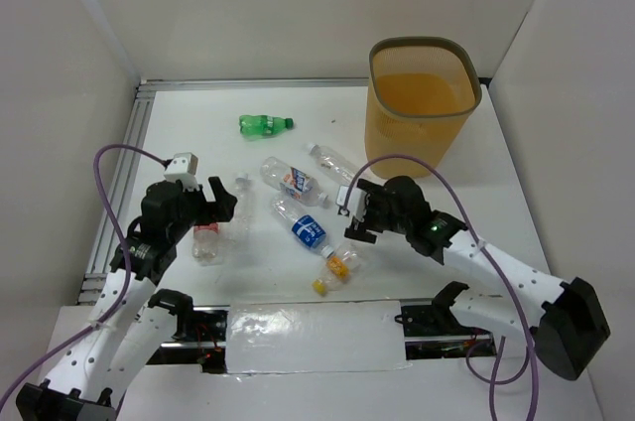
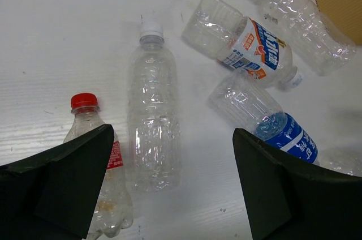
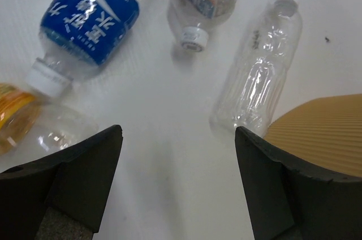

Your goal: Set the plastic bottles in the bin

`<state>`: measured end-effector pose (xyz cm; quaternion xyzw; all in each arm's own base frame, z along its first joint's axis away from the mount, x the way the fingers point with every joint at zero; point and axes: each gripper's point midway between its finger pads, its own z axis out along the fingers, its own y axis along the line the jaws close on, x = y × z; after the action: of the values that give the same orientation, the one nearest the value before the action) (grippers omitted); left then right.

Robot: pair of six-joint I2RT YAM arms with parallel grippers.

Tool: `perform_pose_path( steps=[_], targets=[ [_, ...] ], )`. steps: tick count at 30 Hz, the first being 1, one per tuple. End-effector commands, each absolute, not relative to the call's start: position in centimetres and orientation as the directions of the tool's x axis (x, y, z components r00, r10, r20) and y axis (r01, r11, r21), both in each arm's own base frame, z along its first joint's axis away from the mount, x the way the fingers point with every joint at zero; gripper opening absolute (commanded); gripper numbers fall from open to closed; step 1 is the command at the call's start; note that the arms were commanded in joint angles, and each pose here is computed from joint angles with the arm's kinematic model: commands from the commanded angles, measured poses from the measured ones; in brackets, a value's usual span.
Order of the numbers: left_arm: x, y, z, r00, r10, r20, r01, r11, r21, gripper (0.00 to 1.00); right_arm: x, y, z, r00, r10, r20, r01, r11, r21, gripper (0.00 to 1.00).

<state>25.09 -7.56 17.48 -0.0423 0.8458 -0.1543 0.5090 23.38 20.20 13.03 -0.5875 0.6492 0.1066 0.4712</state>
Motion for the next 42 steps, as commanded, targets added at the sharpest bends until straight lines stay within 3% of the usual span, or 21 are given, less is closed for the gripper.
perform_pose_path(
  steps=[1,8,17,33,42],
  targets=[
    [25.5,-8.0,19.0,-0.442,-0.213,-0.872,0.127,0.947,-0.296,0.99,27.4,21.1,15.7,0.166,-0.643,-0.748,-0.731,0.428,-0.531,0.87],
    [25.4,-8.2,19.0,-0.441,-0.205,-0.874,0.13,0.948,-0.289,0.99,31.1,22.6,15.8,0.089,-0.685,-0.723,-0.688,0.483,-0.542,0.89],
    [25.5,-8.2,18.8,-0.449,-0.203,-0.87,0.128,0.949,-0.288,0.99,34.0,25.4,15.3,0.031,-0.705,-0.709,-0.735,0.465,-0.494,1.0],
    [25.3,-8.4,19.0,-0.443,-0.201,-0.874,0.139,0.947,-0.289,0.99,40.1,23.0,9.6,-0.207,-0.74,-0.64,-0.751,0.539,-0.38,1.0],
    [25.4,-8.6,18.5,-0.461,-0.187,-0.868,0.146,0.948,-0.282,0.99,40.0,23.5,6.6,-0.252,-0.748,-0.614,-0.813,0.507,-0.284,0.96]
  ],
)
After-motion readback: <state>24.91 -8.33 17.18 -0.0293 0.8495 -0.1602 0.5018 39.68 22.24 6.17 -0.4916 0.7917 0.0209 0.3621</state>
